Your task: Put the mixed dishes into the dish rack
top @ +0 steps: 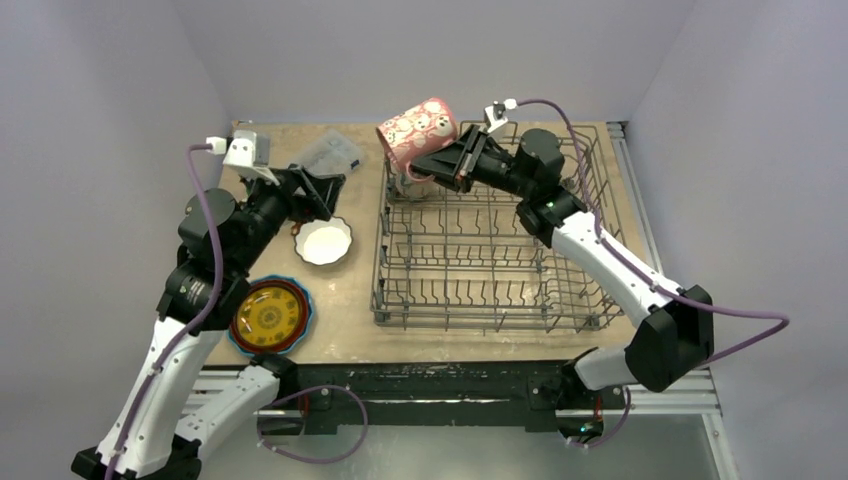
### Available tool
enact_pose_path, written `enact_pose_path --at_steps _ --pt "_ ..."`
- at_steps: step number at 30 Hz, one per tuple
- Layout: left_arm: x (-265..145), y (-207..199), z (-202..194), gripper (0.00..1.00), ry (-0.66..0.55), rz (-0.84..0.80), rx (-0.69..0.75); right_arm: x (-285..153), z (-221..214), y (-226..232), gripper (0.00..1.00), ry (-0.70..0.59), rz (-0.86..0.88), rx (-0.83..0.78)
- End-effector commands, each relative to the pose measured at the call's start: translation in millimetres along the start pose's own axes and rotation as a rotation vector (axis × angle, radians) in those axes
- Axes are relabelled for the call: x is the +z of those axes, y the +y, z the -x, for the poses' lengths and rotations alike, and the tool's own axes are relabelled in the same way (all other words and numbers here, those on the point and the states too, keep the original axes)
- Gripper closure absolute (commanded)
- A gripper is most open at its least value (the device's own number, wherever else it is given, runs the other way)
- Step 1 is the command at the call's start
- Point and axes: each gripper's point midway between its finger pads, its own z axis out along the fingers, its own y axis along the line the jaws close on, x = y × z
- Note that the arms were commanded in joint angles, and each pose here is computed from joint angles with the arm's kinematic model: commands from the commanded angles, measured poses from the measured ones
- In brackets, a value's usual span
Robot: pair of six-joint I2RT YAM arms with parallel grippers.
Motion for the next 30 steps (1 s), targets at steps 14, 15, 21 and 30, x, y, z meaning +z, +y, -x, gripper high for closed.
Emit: enact_pose_path --at_steps 14,15,21,30 --pt "-61.9 20.4 -36.7 0.21 0.241 0.215 -0.175 -43.6 146.1 -81.3 1.00 0.058 -0.500 -1.474" --pt "-65.5 20.3 -36.7 0.21 0.252 0.214 -0.162 -45.7 150.3 -86.8 1.00 0.056 -0.515 -1.482" --pt "-75.8 20.1 -36.8 0.21 0.315 0.202 -0.074 -48.5 150.6 -118.3 1.00 0.152 -0.480 -1.559" --pt "-57.4 15.9 -37.9 0.20 0.374 0.155 -0.001 -58.6 170.0 -164.6 1.00 0.254 -0.631 -1.599"
